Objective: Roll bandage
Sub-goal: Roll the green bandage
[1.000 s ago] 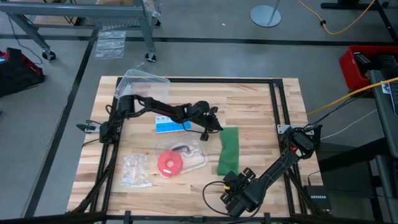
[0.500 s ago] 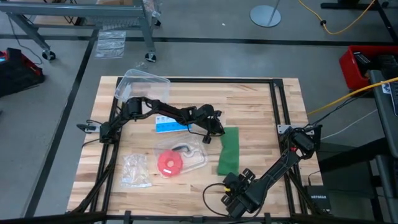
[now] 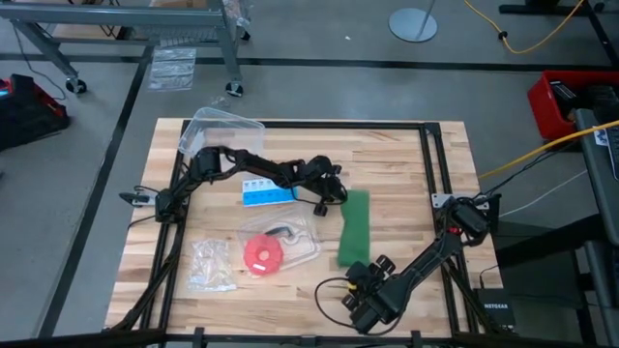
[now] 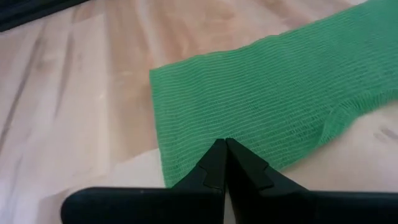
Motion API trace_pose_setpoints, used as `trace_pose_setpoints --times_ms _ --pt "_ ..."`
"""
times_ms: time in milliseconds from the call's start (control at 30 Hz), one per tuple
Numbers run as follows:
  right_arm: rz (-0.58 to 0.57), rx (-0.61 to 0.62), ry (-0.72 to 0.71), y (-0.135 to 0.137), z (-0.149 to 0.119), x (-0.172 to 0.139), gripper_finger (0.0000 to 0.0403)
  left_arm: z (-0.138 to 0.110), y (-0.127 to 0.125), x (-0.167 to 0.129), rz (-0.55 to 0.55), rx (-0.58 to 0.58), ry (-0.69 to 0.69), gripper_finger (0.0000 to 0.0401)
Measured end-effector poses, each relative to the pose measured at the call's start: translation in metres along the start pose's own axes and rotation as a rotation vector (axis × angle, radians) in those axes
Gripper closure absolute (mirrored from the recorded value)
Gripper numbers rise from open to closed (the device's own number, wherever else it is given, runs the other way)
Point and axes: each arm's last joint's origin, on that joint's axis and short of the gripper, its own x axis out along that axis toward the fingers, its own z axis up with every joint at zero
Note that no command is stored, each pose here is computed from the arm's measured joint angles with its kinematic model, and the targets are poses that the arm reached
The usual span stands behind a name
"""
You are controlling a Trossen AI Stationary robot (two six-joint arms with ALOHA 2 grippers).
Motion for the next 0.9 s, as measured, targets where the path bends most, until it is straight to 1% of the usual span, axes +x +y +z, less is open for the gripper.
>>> trace_pose_setpoints --times_ms 100,167,467,700,900 --pt "-0.01 0.009 -0.02 -0.002 0.004 0.006 0.021 -0.003 0.005 -0.002 0.011 -0.038 0.005 0.04" --pt "-0.022 0.015 -0.022 -0.004 0.007 0.009 0.021 -0.004 0.006 -0.002 0.013 -0.043 0.006 0.04" --pt "-0.08 0.033 -0.041 -0.013 0.016 0.022 0.021 -0.003 0.003 -0.001 0.012 -0.019 0.014 0.04" --pt "-0.098 0.063 -0.103 -0.015 0.023 0.025 0.021 -0.003 0.003 -0.001 0.009 -0.021 0.017 0.04" --pt "-0.152 0.102 -0.112 -0.021 0.023 0.024 0.021 -0.005 0.002 -0.001 -0.001 -0.019 0.032 0.04"
